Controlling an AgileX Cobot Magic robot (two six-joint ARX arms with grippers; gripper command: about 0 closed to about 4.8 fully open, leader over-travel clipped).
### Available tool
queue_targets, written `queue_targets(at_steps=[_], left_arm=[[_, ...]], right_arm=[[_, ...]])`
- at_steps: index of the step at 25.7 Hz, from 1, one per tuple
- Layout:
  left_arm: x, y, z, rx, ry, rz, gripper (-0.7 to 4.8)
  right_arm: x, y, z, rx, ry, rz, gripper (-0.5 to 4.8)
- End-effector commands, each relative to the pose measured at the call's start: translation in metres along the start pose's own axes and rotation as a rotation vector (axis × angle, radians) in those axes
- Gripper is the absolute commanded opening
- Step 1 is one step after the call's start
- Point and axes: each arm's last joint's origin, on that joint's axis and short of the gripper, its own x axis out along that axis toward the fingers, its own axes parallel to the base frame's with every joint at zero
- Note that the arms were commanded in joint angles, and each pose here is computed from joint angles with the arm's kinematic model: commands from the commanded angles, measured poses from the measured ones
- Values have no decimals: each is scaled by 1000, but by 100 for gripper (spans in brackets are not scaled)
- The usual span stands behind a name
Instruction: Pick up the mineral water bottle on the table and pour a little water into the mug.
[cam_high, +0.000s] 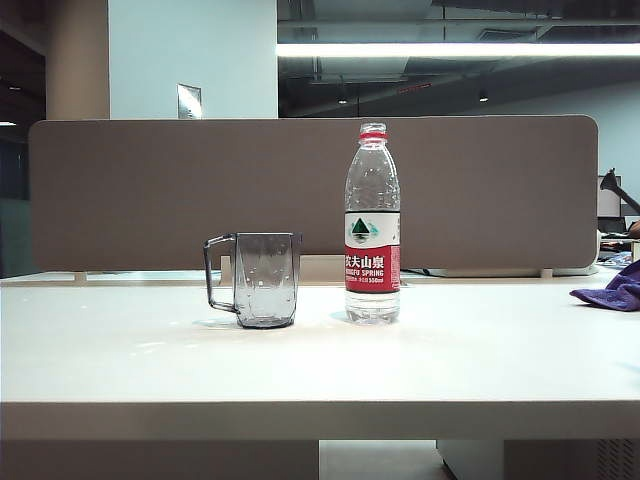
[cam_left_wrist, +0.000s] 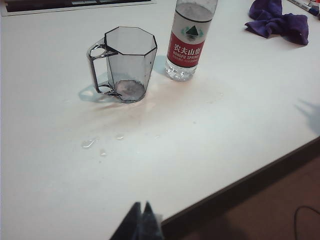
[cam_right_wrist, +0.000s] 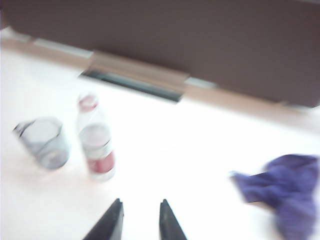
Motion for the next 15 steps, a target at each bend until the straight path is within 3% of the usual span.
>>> queue_targets(at_steps=[1, 10, 13, 15], left_arm=[[-1, 0, 1, 6, -10, -1, -5], [-1, 0, 1, 6, -10, 0, -5], [-1, 0, 1, 6, -10, -1, -5], [-1, 0, 1, 6, -10, 0, -5]], right_arm=[[35, 2, -30, 35, -64, 62, 117], [94, 14, -123, 177, -119, 109, 117], [102, 17, -146, 161, -192, 113, 119], [110, 22, -163, 149, -229, 124, 151]])
